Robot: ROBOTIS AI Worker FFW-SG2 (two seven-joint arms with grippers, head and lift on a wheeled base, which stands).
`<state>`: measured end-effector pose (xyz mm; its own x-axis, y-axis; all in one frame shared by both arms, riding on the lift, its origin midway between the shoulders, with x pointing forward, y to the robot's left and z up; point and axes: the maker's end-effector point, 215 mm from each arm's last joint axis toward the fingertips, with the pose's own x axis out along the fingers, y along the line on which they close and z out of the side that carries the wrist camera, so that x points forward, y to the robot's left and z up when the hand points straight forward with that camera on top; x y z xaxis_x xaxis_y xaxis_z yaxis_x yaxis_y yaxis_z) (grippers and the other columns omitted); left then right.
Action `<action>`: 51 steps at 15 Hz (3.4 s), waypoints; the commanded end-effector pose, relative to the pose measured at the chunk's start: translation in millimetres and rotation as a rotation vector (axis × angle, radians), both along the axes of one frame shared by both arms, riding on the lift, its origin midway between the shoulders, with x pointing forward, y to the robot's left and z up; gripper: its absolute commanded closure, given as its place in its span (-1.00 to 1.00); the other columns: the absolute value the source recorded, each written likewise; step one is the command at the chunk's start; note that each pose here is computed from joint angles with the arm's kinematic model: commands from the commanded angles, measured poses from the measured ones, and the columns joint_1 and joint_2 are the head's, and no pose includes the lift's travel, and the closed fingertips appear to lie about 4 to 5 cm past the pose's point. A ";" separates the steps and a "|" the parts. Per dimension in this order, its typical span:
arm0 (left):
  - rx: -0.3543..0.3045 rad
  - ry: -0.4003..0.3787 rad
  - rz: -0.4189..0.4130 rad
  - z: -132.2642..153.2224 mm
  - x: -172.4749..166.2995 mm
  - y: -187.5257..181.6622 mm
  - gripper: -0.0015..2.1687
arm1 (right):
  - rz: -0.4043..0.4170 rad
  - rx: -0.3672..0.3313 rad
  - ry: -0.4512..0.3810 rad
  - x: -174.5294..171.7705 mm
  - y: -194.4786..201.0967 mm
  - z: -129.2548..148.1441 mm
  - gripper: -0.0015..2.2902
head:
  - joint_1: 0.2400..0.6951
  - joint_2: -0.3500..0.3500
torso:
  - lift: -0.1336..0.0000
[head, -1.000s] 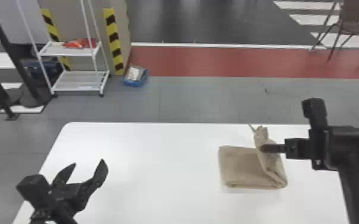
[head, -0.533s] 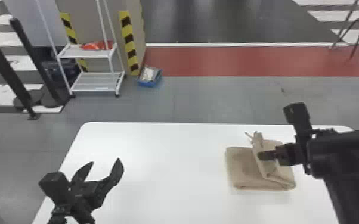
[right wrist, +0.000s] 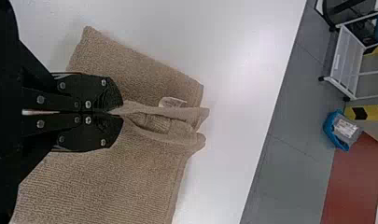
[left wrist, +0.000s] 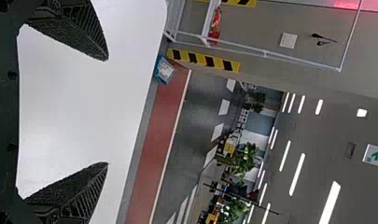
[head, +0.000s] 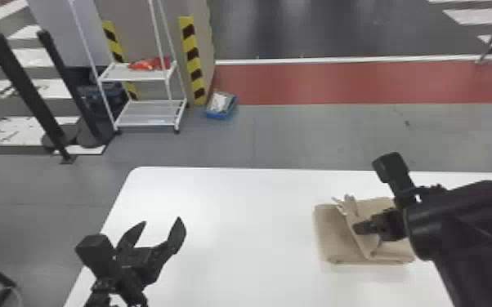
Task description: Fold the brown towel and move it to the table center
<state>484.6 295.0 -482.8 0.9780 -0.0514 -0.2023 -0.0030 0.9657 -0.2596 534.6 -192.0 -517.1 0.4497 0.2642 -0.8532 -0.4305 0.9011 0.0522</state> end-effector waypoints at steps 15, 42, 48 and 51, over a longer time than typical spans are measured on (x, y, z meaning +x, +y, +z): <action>0.008 -0.011 0.008 3.2 2.1 7.0 -0.93 | 0.070 0.168 -0.052 -33.9 49.4 16.7 -0.87 | 1.00 0.49 | 1.00; 0.010 -0.009 -0.017 0.5 6.2 -1.3 -0.93 | -0.031 -0.097 -0.120 93.0 2.2 -5.7 0.68 | 1.00 0.27 | 1.00; 0.011 -0.010 -0.018 0.1 3.0 -1.6 -0.93 | 0.024 -0.133 -0.068 82.5 12.5 -16.2 0.68 | 1.00 0.30 | 1.00; 0.011 -0.007 -0.018 -1.4 1.6 -1.6 -0.93 | 0.043 -0.111 -0.030 71.5 19.9 -24.8 0.68 | 1.00 0.32 | 1.00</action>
<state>486.3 293.5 -484.1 0.9782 -0.0671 -0.1963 0.0165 0.9684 -0.2487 609.8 -174.7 -538.8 0.4774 0.1806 -0.8599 -0.4648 0.8824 -0.0726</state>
